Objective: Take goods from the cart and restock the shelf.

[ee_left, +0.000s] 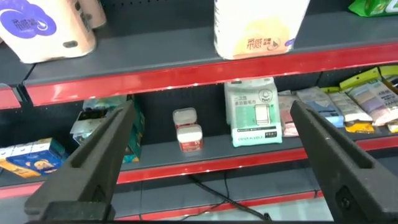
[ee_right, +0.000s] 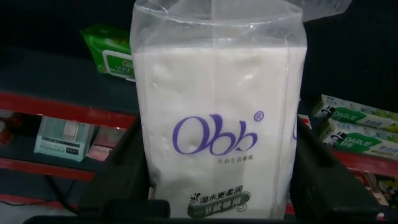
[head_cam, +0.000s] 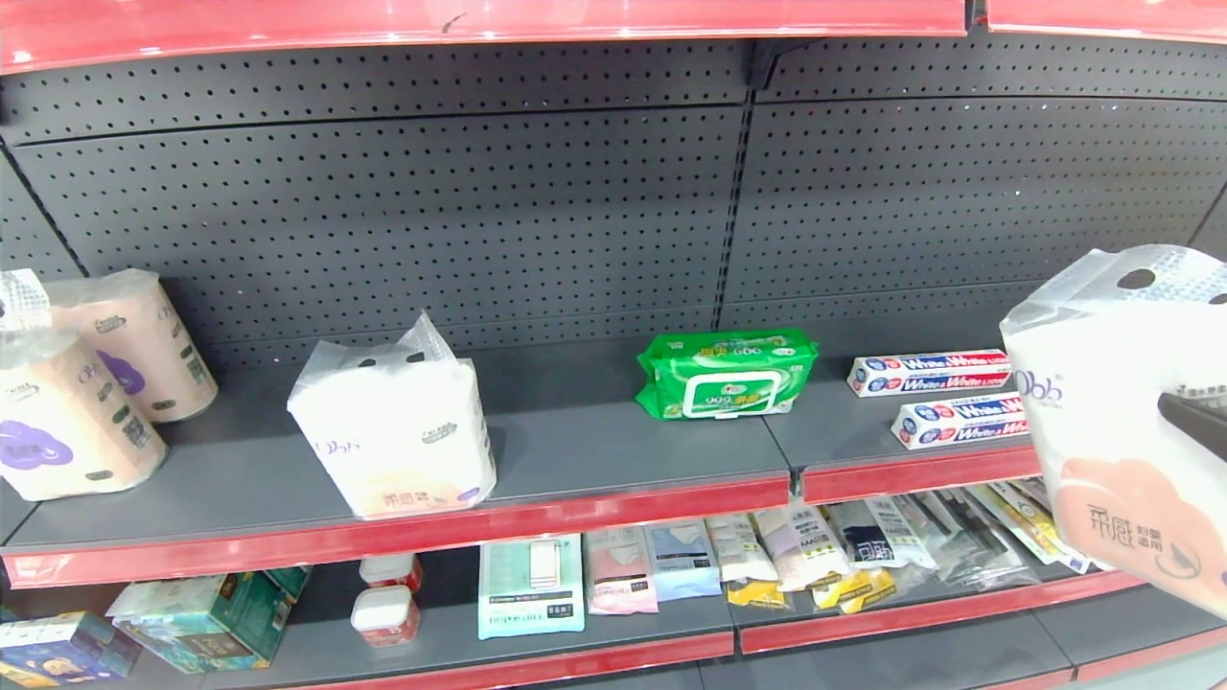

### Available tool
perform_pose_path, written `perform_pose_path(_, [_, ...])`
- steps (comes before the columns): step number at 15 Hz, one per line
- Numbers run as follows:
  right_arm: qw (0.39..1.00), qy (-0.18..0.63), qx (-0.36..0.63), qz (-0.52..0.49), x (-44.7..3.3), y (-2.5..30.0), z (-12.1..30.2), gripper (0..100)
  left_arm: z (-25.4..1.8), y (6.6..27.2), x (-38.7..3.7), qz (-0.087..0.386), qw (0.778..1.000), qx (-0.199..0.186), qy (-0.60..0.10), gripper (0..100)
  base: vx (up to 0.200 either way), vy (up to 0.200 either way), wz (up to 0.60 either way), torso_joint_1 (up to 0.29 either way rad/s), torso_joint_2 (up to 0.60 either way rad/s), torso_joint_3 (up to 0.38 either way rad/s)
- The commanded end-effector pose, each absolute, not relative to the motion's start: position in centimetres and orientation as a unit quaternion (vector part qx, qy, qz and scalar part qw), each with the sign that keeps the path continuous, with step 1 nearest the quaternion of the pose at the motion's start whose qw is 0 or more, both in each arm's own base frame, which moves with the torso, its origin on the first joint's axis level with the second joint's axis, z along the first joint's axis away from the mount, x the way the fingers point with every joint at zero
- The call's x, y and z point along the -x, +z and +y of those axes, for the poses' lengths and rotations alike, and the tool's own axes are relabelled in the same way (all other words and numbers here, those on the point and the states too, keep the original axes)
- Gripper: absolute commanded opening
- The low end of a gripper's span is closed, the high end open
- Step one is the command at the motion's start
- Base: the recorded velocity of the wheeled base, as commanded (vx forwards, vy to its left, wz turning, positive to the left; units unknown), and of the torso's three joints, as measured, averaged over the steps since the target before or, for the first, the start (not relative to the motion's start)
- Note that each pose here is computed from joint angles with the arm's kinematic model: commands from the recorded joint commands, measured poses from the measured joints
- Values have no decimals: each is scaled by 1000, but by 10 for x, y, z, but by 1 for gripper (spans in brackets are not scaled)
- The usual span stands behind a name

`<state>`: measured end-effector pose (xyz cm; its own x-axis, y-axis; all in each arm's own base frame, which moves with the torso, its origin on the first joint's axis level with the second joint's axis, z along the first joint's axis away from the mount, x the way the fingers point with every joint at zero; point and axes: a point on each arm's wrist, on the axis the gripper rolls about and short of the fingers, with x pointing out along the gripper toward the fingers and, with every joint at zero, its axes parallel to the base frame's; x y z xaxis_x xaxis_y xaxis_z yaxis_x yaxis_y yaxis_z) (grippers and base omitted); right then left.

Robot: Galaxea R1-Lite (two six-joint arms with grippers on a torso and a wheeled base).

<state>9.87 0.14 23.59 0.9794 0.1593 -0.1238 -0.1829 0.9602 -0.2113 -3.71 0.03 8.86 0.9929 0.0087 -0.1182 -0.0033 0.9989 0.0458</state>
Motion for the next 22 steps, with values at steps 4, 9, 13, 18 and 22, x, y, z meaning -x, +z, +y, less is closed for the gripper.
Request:
perform_pose_path(4, [988,87,109,62,-102,233,1,0,0,89,37,61,998,-23,3,100,0,0,600,5,0,0])
perform_pose_path(9, [988,85,107,66,-104,233,1,0,0,89,37,61,998,-23,3,100,0,0,600,4,3,2])
perform_pose_path(13, [989,87,104,66,-110,237,0,0,0,89,37,60,998,-23,2,100,0,0,0,0,0,0])
perform_pose_path(18, [981,182,64,27,-166,245,33,0,0,84,28,15,1000,-2,-6,100,0,0,0,0,0,0])
perform_pose_path(22, [975,212,58,29,-188,241,49,0,0,82,27,8,1000,-18,-3,100,0,0,0,0,0,0])
